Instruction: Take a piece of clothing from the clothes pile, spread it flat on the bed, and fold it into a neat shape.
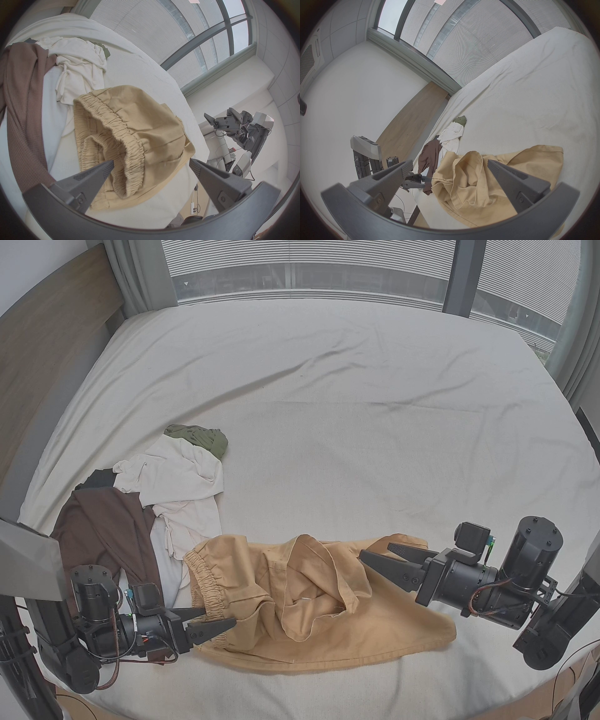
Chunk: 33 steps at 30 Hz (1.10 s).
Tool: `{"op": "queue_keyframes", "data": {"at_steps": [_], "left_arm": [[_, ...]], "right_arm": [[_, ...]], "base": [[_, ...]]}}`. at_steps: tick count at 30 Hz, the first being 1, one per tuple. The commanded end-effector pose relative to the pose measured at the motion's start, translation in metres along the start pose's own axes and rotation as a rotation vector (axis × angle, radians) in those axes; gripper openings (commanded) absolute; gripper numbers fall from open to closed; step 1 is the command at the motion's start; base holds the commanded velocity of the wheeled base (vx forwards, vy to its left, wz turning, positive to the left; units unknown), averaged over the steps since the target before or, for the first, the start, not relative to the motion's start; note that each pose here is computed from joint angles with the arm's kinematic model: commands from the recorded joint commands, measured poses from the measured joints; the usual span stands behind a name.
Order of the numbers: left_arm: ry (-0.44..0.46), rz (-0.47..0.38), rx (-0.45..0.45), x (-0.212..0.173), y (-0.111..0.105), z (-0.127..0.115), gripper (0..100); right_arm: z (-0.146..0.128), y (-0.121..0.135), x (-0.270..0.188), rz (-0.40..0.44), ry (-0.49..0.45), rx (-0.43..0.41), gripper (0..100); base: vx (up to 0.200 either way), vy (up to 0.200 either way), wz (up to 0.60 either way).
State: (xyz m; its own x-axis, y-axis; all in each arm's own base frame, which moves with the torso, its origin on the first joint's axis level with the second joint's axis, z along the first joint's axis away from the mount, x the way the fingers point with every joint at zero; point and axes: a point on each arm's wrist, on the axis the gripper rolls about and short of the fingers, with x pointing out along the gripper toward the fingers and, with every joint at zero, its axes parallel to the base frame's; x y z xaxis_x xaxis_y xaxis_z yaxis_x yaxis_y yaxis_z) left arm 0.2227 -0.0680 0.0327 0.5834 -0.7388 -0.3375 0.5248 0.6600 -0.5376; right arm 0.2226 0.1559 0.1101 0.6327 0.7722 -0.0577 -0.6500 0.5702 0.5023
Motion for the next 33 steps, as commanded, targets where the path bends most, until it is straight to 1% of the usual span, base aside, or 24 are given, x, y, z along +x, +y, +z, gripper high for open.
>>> {"op": "queue_keyframes", "data": {"at_steps": [1, 7, 13, 16, 20, 24, 27, 33], "left_arm": [[0.001, -0.029, 0.005, 0.009, -0.005, 0.002, 100], [0.025, -0.035, 0.0, 0.015, -0.004, -0.003, 100], [0.027, -0.044, -0.003, 0.021, -0.003, -0.002, 100], [0.016, -0.063, -0.028, 0.026, -0.006, 0.002, 100], [-0.004, -0.091, -0.067, 0.028, -0.013, 0.008, 100], [-0.027, -0.132, -0.09, 0.025, -0.027, 0.015, 100], [-0.05, -0.162, -0.08, 0.02, -0.037, 0.021, 100], [-0.067, -0.198, -0.063, 0.015, -0.049, 0.025, 100]], "right_arm": [[-0.001, -0.002, 0.001, -0.004, 0.0, 0.001, 100], [-0.001, -0.003, 0.002, 0.001, -0.017, -0.003, 100], [-0.003, -0.004, 0.003, -0.001, -0.011, -0.001, 100], [-0.004, -0.004, 0.003, 0.0, -0.011, -0.001, 100], [-0.003, -0.004, 0.003, -0.001, -0.011, -0.003, 100], [-0.004, -0.004, 0.003, 0.0, -0.011, -0.003, 100], [-0.003, -0.004, 0.003, -0.001, -0.015, -0.004, 100], [-0.002, -0.004, 0.003, -0.001, -0.017, -0.004, 100]], "base": [[0.0, 0.0, 0.0], [0.0, 0.0, 0.0], [0.0, 0.0, 0.0], [0.0, 0.0, 0.0], [0.0, 0.0, 0.0], [0.0, 0.0, 0.0], [0.0, 0.0, 0.0], [0.0, 0.0, 0.0]]}}
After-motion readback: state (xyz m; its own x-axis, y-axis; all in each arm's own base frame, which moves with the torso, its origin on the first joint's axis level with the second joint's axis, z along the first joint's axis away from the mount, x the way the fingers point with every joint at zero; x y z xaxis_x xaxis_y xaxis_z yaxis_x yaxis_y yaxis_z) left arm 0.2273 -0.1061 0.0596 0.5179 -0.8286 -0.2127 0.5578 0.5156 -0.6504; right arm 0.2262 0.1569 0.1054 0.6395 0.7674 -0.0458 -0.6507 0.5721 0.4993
